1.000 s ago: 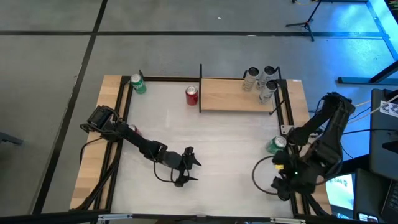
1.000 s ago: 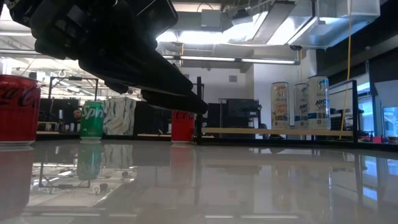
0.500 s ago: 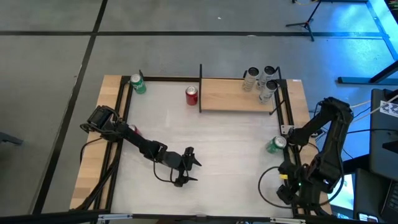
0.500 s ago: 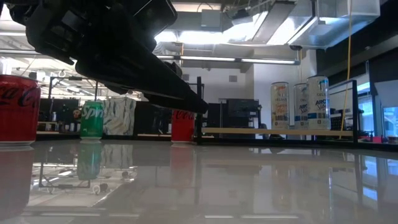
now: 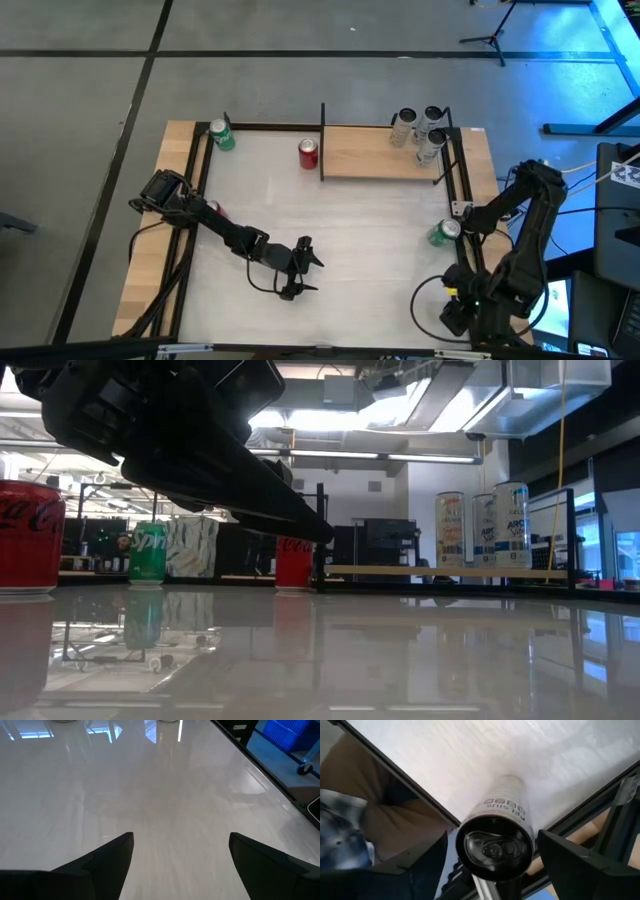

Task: Place canned beverage on shelf
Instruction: Put the yellow soda can on the shelf aligned with the other white yellow soda can

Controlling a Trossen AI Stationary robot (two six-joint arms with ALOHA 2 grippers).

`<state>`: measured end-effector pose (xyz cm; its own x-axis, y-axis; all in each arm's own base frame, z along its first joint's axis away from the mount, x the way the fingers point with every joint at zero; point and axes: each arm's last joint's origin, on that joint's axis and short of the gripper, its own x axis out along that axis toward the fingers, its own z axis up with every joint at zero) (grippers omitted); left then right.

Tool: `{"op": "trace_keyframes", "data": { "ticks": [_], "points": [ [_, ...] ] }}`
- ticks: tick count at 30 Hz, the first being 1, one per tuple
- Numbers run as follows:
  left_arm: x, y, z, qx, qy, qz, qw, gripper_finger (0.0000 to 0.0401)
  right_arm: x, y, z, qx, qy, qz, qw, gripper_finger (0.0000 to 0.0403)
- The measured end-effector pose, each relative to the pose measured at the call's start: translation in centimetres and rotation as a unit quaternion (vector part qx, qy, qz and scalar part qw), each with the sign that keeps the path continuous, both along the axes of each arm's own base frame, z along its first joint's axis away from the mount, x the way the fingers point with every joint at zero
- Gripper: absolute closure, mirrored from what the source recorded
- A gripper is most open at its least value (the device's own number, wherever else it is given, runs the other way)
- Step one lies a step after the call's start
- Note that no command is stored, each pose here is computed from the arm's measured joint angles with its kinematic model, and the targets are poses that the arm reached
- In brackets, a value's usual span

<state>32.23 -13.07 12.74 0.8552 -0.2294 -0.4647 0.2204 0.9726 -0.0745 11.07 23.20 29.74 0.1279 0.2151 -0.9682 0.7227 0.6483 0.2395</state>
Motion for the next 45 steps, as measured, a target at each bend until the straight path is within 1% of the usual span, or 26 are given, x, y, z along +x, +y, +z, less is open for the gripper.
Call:
{"op": "trace_keyframes", "data": {
  "ticks": [14, 20, 25, 28, 31, 32, 37, 41, 43, 45],
  "points": [
    [0.0, 0.0, 0.0, 0.0, 0.0, 0.0, 1.0, 0.0083, 0.5, 1.0, -1.5, -0.028, 0.009, 0.038, 0.999, 0.01],
    [0.0, 0.0, 0.0, 0.0, 0.0, 0.0, 1.0, 0.0083, 0.6, 1.5, -2.5, -0.044, 0.043, 0.057, 0.996, 0.01],
    [0.0, 0.0, 0.0, 0.0, 0.0, 0.0, 1.0, 0.0083, 0.6, 1.6, -2.8, -0.056, 0.049, 0.076, 0.994, 0.01],
    [0.0, 0.0, 0.0, 0.0, 0.0, 0.0, 1.0, 0.0083, 0.6, 1.5, -2.8, -0.061, 0.05, 0.077, 0.994, 0.0115],
    [0.0, 0.0, 0.0, 0.0, 0.0, 0.0, 1.0, 0.0083, 0.6, 1.4, -2.8, -0.064, 0.049, 0.08, 0.994, 0.0153],
    [0.0, 0.0, 0.0, 0.0, 0.0, 0.0, 1.0, 0.0083, 0.6, 1.4, -2.8, -0.063, 0.048, 0.081, 0.994, 0.016],
    [0.0, 0.0, 0.0, 0.0, 0.0, 0.001, 1.0, 0.0083, 1.0, 1.2, -2.6, -0.061, 0.048, 0.086, 0.993, 0.0161],
    [0.0, 0.0, 0.0, -0.004, 0.001, 0.002, 1.0, 0.0083, 2.2, 0.7, -1.5, -0.068, 0.02, 0.102, 0.992, 0.0161],
    [0.0, 0.0, 0.0, -0.01, 0.003, 0.006, 1.0, 0.0083, 3.1, 0.4, -0.6, -0.071, -0.007, 0.112, 0.991, 0.0161],
    [0.0, 0.0, 0.0, -0.013, 0.006, 0.008, 1.0, 0.0083, 4.0, 0.0, 0.4, -0.086, -0.039, 0.125, 0.988, 0.0161]
  ]
}}
